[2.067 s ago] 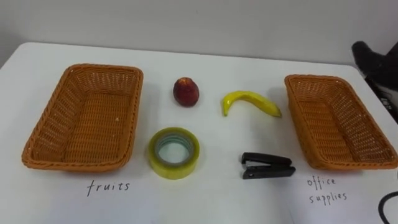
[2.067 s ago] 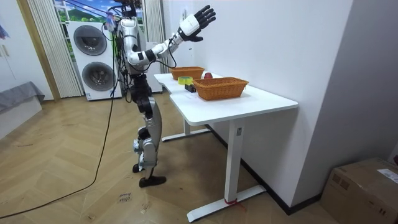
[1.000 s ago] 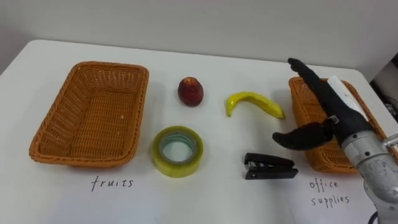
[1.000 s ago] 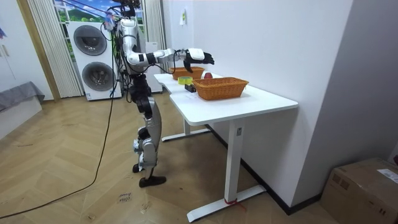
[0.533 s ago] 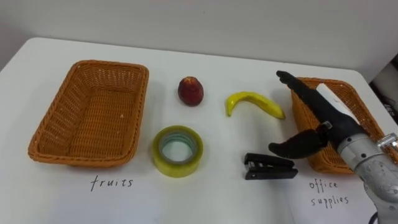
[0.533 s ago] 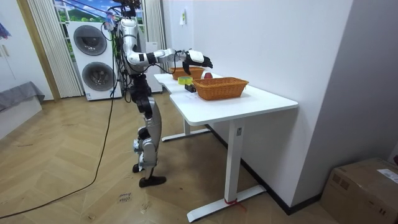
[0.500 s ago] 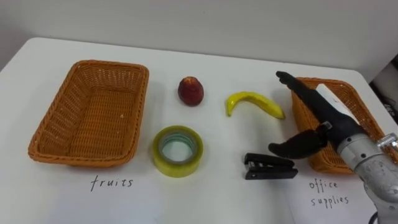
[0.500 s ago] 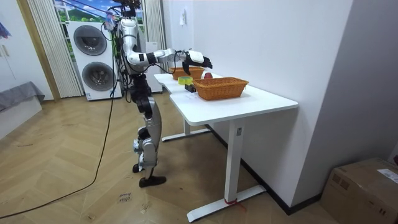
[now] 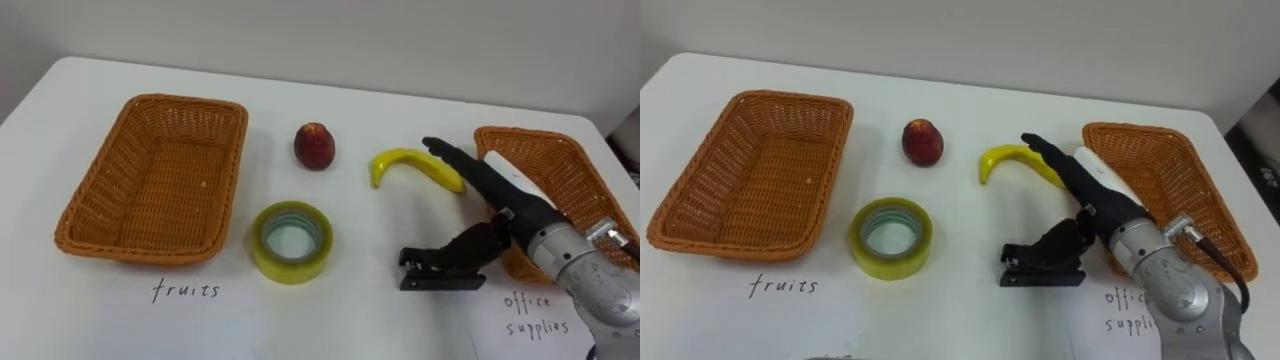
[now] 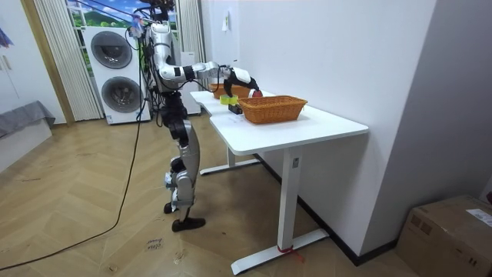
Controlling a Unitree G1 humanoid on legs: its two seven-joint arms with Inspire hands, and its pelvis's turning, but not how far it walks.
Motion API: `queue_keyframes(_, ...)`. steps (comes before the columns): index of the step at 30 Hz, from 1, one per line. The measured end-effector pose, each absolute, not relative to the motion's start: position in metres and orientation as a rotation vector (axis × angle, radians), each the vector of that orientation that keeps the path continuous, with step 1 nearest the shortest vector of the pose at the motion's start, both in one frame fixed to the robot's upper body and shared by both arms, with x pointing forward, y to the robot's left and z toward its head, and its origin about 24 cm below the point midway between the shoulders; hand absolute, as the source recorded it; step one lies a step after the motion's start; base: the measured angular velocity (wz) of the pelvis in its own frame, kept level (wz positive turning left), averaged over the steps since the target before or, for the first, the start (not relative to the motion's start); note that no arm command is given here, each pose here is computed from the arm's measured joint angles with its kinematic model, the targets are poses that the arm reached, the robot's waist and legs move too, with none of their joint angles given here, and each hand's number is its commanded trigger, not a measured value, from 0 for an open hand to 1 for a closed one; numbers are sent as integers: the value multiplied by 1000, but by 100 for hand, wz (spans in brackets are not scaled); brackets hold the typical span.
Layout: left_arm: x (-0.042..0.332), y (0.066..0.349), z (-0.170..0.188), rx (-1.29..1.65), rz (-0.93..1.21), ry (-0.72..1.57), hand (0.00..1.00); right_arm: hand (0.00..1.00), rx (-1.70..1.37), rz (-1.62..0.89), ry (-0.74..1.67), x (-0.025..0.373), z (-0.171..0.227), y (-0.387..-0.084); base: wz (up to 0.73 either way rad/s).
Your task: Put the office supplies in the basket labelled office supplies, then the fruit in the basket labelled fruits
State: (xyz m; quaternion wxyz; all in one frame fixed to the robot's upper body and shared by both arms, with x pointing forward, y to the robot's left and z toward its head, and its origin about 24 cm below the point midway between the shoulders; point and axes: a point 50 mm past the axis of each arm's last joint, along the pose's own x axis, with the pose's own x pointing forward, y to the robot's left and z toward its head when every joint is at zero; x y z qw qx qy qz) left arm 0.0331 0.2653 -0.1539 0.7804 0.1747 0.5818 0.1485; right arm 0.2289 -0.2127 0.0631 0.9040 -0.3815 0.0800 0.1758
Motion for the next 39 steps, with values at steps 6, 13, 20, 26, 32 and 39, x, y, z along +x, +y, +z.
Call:
queue_keyframes(6,33,265,-154,376,316,1257,0,0,-786,396,179,228,62,-212,0)
queue_keyframes(13,33,264,-155,353,299,1262,0,0,-783,428,194,227,61,-210,0)
queue_keyframes(20,37,263,-154,335,295,1252,0,0,-745,450,293,225,42,-215,2)
queue_keyframes(26,42,263,-154,338,292,1235,0,0,-777,483,361,220,31,-212,0)
queue_keyframes(32,44,262,-154,350,281,1232,0,0,-806,507,393,218,24,-209,0)
queue_keyframes(39,44,263,-153,353,283,1233,0,0,-822,507,435,217,20,-212,0)
